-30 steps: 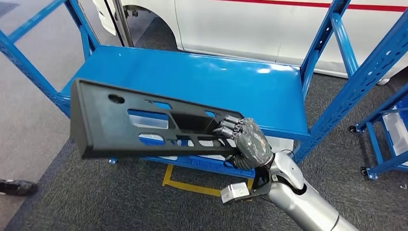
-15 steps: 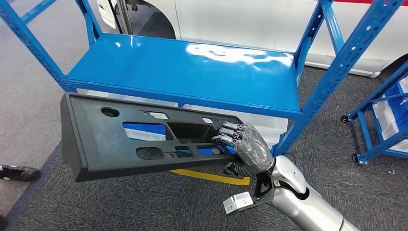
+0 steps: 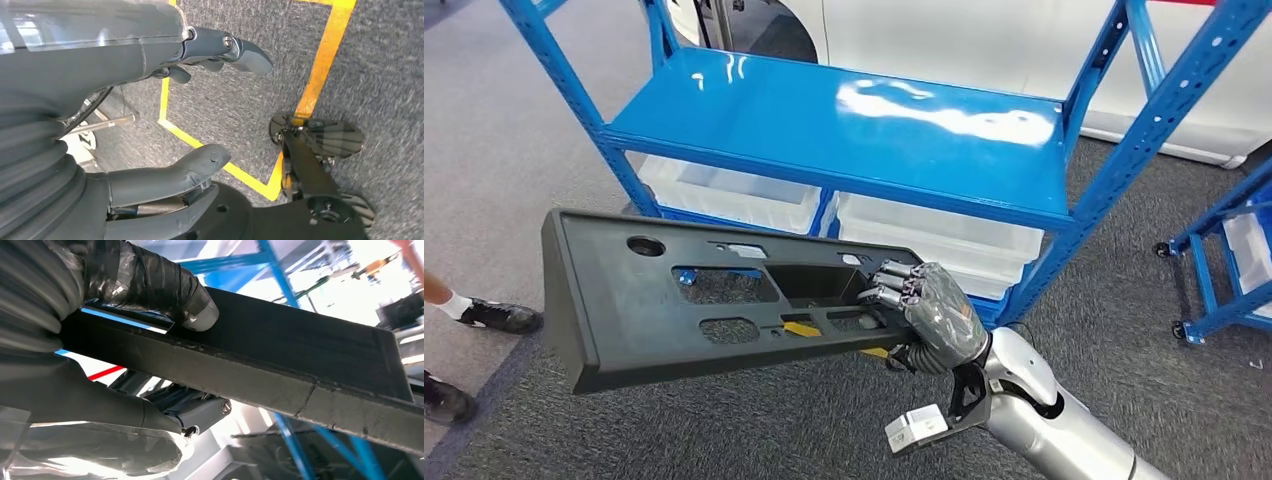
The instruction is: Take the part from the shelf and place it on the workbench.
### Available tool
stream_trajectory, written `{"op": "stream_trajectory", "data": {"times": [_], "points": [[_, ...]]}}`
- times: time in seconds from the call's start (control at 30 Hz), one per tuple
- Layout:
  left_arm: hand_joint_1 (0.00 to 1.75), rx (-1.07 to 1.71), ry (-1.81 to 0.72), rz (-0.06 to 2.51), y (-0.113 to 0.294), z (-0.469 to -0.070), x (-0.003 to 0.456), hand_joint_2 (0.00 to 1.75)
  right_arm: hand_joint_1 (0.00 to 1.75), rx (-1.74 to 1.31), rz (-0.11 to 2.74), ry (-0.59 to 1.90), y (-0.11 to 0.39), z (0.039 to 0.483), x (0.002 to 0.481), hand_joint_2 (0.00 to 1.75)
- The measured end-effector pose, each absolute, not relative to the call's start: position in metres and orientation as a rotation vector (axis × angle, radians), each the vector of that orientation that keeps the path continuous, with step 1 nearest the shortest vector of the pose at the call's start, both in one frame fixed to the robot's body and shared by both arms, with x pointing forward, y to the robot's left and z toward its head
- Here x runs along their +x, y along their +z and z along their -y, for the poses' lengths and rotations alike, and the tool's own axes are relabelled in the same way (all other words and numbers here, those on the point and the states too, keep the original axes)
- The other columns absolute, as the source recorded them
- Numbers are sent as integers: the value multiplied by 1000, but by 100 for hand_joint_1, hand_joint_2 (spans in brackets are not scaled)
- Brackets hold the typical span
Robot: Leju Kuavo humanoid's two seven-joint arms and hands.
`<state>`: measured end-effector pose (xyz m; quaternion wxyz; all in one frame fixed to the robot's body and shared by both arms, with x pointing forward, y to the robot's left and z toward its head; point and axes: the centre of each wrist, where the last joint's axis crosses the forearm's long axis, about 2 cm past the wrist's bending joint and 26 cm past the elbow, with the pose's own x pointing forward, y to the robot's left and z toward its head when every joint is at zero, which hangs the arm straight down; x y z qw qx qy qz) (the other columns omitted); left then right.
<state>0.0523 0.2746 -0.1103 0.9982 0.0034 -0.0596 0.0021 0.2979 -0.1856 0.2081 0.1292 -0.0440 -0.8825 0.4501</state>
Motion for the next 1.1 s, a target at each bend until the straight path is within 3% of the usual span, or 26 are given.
{"op": "stream_trajectory", "data": {"times": [0.83, 1.1], "points": [[0, -3, -23, 101, -111, -270, 48, 175, 175, -63, 2532, 1335, 196, 164, 280, 175], [0, -5, -10, 101, -111, -273, 48, 175, 175, -56, 2528, 1326, 204, 136, 279, 175]]}}
